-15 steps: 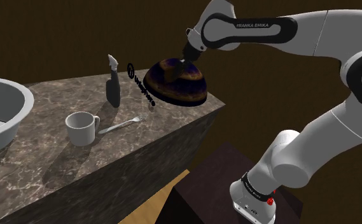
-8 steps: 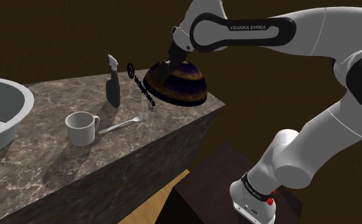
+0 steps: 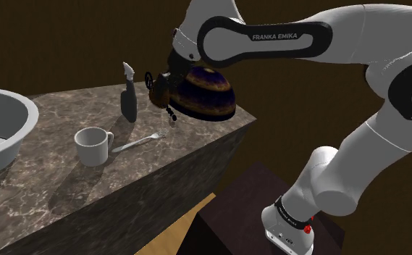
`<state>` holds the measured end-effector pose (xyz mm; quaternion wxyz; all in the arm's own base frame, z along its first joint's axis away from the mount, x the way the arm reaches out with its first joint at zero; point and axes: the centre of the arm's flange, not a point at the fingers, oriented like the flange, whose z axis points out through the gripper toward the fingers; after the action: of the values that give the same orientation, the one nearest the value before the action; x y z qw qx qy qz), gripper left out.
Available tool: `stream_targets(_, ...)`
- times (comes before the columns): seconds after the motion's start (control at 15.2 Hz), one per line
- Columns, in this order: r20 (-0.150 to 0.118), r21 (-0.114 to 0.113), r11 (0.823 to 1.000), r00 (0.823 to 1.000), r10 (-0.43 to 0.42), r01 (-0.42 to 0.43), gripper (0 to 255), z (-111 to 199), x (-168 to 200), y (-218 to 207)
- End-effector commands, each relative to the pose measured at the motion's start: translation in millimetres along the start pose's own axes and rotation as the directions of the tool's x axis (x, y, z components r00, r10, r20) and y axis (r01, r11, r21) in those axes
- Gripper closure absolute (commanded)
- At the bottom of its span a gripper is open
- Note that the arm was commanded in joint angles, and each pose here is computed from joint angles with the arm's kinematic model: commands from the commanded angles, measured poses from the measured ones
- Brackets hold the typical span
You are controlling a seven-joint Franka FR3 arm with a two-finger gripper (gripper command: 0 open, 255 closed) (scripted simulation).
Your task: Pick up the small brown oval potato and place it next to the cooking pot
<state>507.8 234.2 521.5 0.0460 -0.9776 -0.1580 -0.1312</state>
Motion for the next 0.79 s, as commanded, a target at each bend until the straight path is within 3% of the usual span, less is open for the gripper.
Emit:
stream_targets(0.0, -0.001, 0.0, 1.0, 1.0, 0.002, -0.002, 255, 4, 11, -27)
stream_targets(0.73, -0.001, 0.0, 1.0, 1.0, 0.002, -0.002, 255, 22, 50, -165)
